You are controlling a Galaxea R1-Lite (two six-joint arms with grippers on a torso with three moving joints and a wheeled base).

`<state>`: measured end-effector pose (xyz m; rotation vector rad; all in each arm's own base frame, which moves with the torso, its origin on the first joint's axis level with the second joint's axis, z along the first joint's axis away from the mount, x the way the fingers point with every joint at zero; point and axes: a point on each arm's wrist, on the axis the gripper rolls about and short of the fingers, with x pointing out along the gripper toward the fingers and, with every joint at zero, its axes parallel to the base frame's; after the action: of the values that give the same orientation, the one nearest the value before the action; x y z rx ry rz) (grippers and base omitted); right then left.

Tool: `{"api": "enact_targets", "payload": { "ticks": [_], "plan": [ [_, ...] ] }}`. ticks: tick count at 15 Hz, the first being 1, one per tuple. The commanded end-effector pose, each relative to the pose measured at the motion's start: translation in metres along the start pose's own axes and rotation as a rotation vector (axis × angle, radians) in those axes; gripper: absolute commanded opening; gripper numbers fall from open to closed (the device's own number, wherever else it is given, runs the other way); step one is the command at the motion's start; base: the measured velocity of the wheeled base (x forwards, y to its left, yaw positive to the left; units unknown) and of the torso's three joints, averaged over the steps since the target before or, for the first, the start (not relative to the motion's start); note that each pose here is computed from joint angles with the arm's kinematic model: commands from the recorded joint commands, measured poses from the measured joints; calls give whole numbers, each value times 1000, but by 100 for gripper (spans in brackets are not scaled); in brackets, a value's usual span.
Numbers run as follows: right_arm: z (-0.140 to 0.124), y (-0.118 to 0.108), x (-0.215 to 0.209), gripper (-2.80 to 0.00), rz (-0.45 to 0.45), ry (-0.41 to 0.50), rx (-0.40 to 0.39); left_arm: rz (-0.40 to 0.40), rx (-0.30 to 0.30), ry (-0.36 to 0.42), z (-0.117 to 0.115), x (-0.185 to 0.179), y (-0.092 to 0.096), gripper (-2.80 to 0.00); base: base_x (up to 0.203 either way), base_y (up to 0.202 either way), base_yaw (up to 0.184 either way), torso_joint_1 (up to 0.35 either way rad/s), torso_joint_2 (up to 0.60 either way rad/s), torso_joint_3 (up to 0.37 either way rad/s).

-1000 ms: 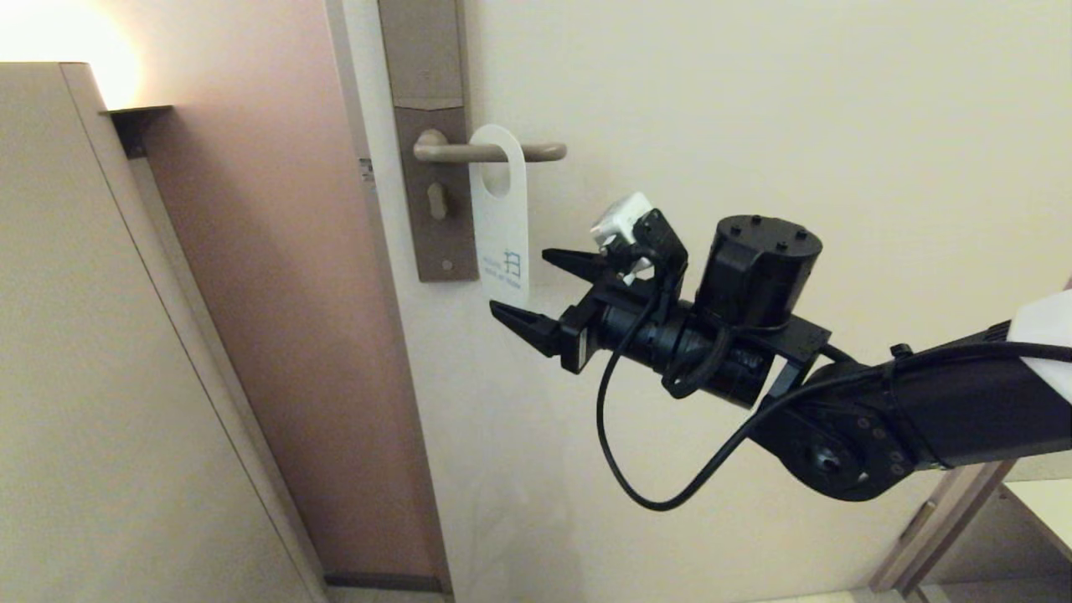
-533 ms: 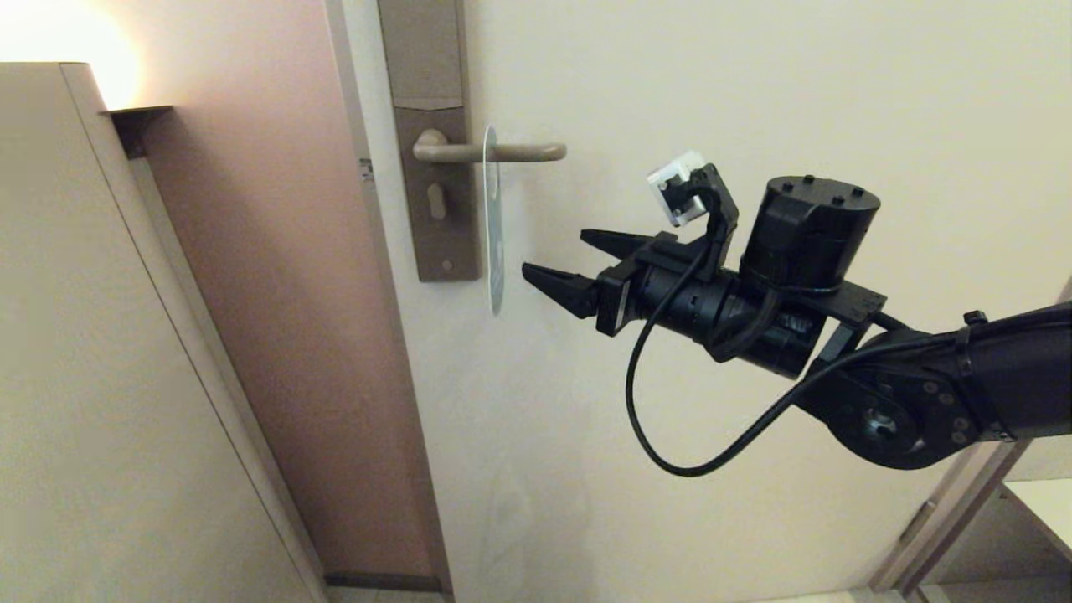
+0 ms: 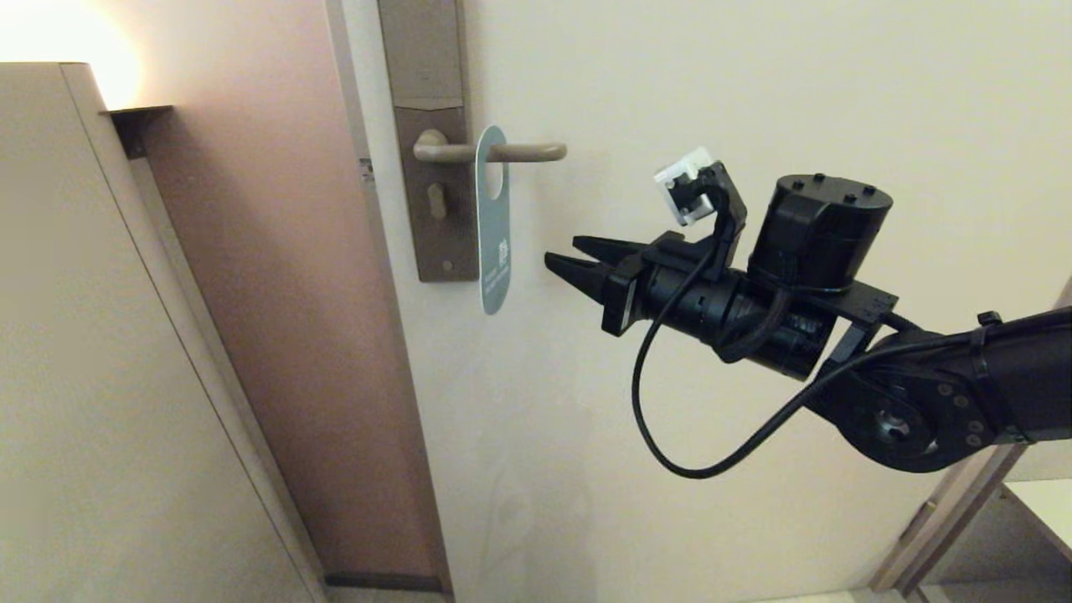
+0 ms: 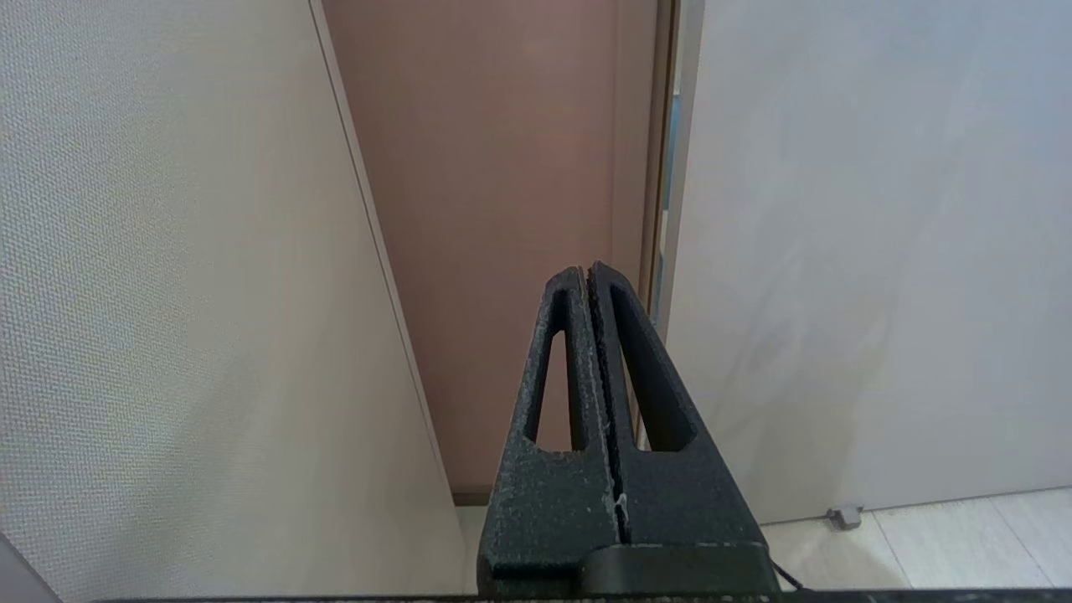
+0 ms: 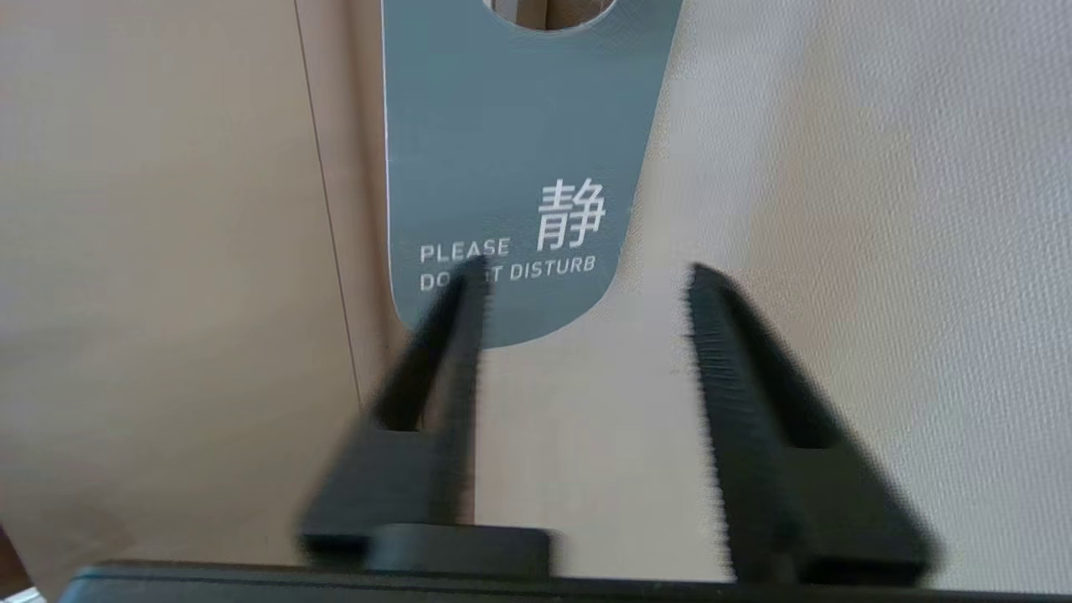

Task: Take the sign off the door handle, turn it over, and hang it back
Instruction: Hang the sign back with the other side facing out

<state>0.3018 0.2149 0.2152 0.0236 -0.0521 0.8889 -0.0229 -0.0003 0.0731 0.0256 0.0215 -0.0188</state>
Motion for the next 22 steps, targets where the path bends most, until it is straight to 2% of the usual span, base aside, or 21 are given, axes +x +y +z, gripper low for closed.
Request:
{"api": "enact_targets", "payload": {
  "ticks": [1,6,11,14,19,22],
  "plan": [
    [1,1,-1,-280,4,-5,-1,0,0,1,0,0,0,-280,0,0,0,0,0,0],
    [-3,-3,17,-280,10,-19,-20,0,0,1,0,0,0,-280,0,0,0,0,0,0],
    [-9,-8,45,-280,15,-49,-134,0,0,1,0,0,0,-280,0,0,0,0,0,0],
    [-10,-8,57,-280,21,-68,-158,0,0,1,0,0,0,-280,0,0,0,0,0,0],
    [-4,6,82,-280,58,-137,-204,0,0,1,0,0,0,-280,0,0,0,0,0,0],
    [-11,17,93,-280,83,-142,-246,0,0,1,0,0,0,-280,0,0,0,0,0,0]
  ]
}}
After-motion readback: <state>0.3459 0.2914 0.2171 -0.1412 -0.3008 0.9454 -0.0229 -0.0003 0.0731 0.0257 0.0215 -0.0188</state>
